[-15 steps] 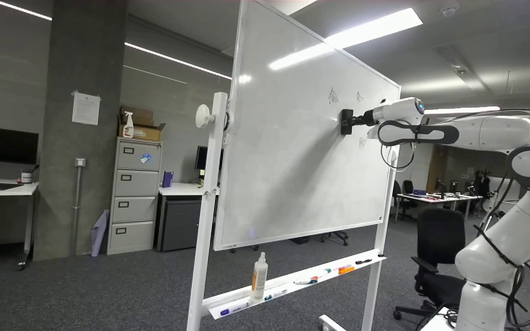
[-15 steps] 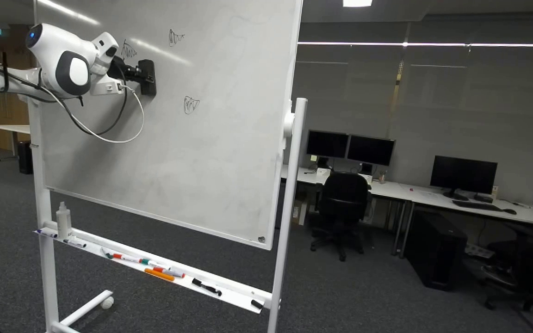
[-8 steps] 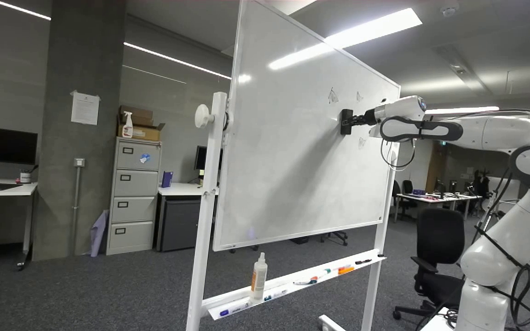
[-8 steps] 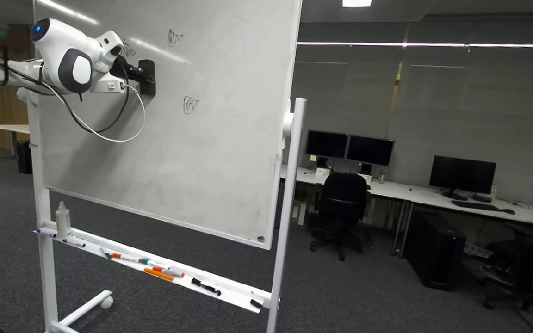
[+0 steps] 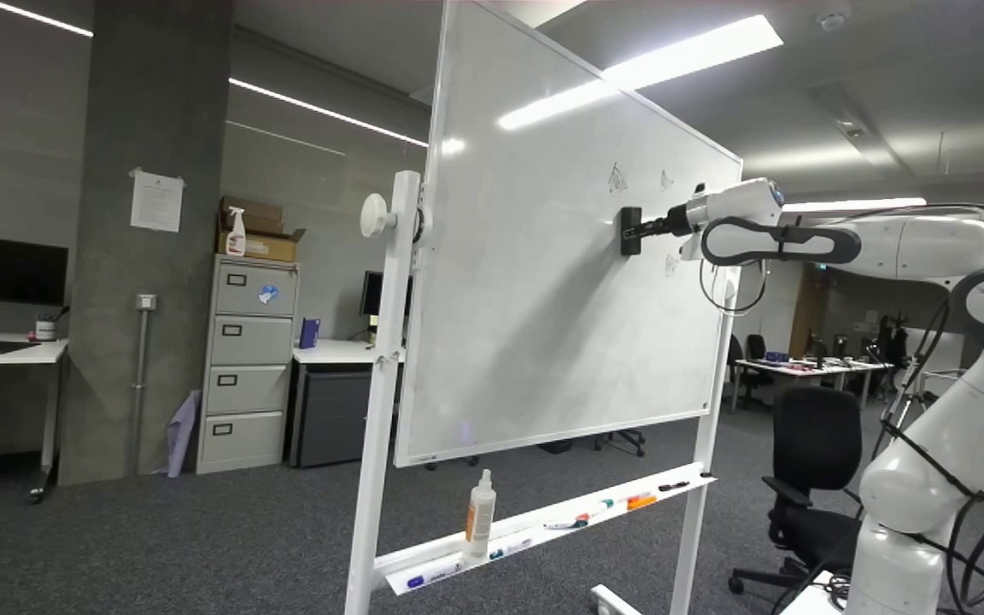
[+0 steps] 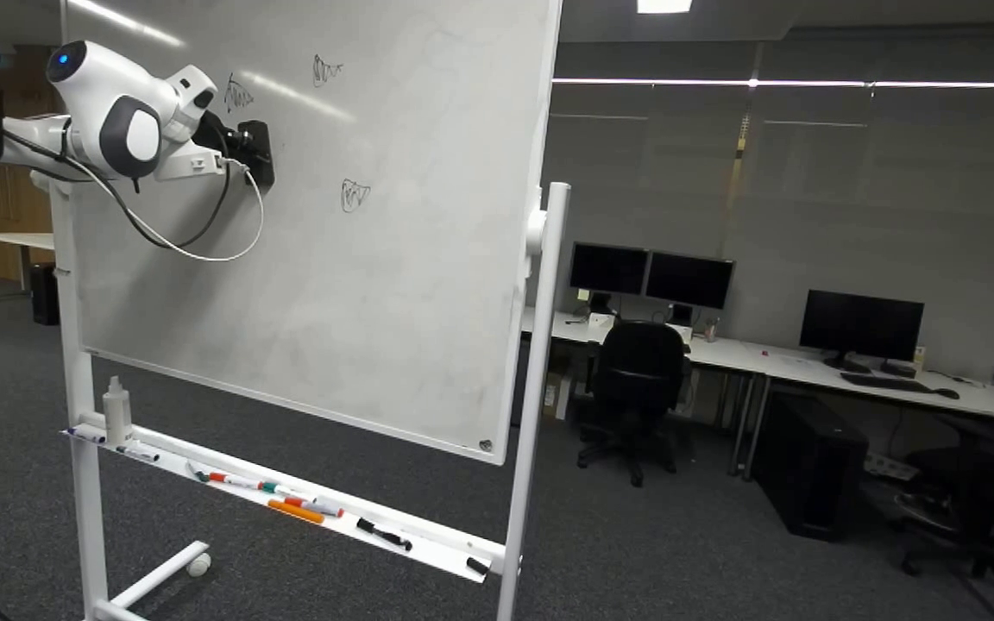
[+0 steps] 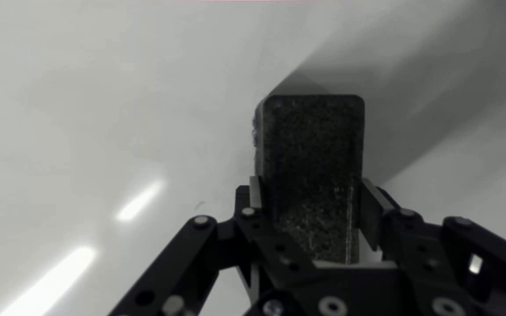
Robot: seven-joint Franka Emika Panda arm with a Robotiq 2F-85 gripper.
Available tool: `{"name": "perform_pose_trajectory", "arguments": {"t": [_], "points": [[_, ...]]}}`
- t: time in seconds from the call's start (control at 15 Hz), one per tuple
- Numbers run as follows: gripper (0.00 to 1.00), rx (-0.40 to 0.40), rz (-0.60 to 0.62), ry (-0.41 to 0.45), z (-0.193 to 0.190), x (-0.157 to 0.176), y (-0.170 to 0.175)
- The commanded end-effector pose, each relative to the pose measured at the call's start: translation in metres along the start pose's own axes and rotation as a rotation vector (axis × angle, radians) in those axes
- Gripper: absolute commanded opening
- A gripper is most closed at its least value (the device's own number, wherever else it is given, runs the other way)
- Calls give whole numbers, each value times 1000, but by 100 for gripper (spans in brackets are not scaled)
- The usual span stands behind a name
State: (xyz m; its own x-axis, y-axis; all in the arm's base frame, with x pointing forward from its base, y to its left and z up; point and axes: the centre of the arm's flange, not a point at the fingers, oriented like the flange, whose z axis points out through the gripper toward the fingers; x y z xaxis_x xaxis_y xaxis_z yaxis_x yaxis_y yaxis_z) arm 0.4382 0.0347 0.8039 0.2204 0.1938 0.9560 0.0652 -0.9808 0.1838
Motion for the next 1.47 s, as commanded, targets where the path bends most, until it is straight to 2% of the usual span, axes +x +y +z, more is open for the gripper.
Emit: {"name": "perform_pose_trajectory", "arguments": {"t": [0.0,0.2,0.53,0.87,1.4], "points": [[30,80,-72,-43,33,-9,-32],[30,86,-80,-36,33,-6,-32],[30,48,-50,-9,29,2,-5],[30,3,9,-1,27,1,31],[30,-103,125,-12,27,-9,112]]}}
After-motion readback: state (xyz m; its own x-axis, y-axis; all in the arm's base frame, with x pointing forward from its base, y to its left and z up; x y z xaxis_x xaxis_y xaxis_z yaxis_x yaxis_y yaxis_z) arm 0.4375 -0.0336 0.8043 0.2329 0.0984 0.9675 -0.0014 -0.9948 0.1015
